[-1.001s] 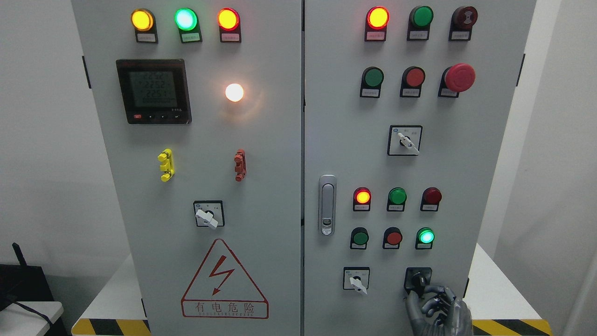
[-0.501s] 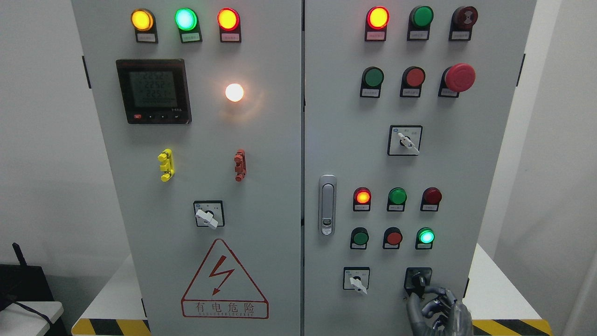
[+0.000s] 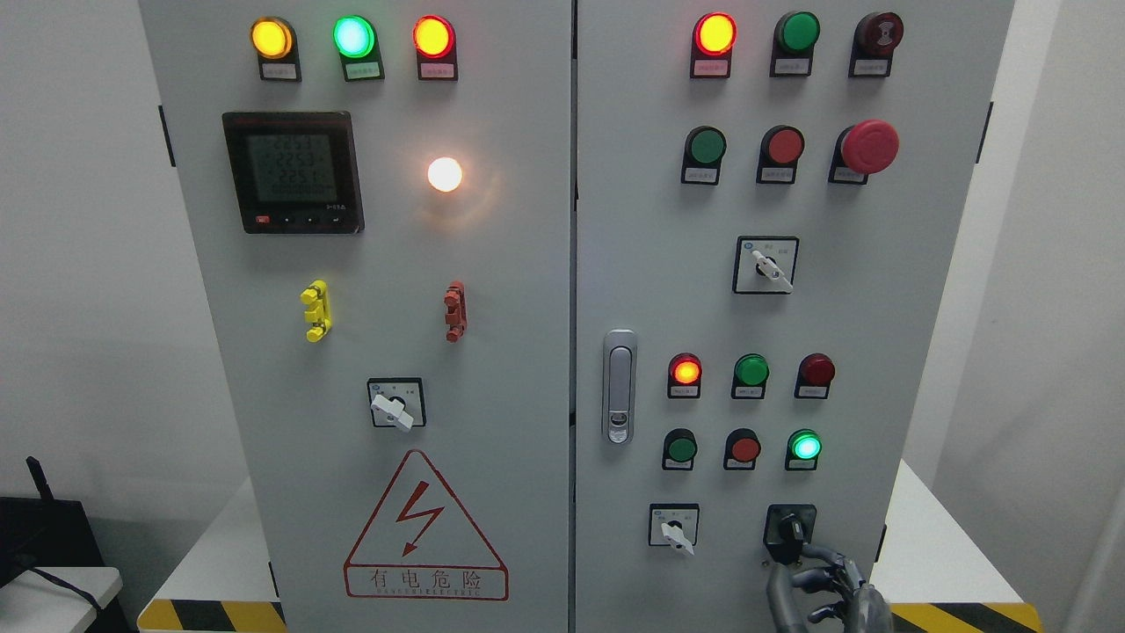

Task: Trip black knob to open circuit

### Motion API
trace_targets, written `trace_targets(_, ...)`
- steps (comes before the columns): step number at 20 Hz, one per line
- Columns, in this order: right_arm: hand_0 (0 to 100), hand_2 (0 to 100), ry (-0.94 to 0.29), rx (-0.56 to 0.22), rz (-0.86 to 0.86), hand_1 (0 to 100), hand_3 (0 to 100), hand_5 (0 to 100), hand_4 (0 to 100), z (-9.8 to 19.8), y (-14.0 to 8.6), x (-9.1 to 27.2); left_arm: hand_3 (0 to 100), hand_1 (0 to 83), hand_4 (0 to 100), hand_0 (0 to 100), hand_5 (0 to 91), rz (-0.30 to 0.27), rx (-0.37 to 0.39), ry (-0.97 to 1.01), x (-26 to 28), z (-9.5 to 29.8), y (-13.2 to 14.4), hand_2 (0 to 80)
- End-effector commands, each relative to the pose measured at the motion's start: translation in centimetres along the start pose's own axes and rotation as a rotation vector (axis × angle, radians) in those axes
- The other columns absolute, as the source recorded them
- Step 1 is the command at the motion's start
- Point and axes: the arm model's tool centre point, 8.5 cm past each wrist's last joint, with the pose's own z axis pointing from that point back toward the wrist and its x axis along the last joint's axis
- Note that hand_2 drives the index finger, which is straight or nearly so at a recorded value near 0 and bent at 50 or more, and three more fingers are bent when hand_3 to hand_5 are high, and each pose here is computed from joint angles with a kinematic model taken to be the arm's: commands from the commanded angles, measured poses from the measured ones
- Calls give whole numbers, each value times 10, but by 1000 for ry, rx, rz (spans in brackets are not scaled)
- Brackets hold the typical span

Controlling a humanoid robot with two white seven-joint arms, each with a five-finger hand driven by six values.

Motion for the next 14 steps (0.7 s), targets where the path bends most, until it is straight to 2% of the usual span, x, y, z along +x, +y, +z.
trace_targets(1, 391, 273, -2, 17, 27, 525, 453, 458, 429, 22, -11, -11, 0, 389, 0, 120, 0, -32, -5, -9, 5, 0, -1, 0)
trace_targets(4, 377, 218, -24, 90, 55, 510, 414, 437, 410, 42, -25, -18, 0, 389, 0, 120, 0, -32, -5, -9, 5, 0, -1, 0)
trace_targets(6, 355, 123, -52, 126, 60, 450, 349, 406, 367, 56, -34, -20, 0, 389, 0, 120, 0, -32, -5, -9, 5, 0, -1, 0)
trace_targets(7, 339, 119, -63, 139, 64, 445, 345, 401, 364, 61, -38, -20, 0, 389, 0, 120, 0, -32, -5, -9, 5, 0, -1, 0)
trace_targets(12, 201, 22, -113, 156, 25, 339, 265, 357, 300, 80, -52, -14, 0, 389, 0, 120, 0, -33, -7, -9, 5, 0, -2, 0)
trace_targets(14, 163, 10, -124, 174, 23, 326, 238, 328, 261, 88, -60, -10, 0, 389, 0, 120, 0, -34, -5, -9, 5, 0, -1, 0)
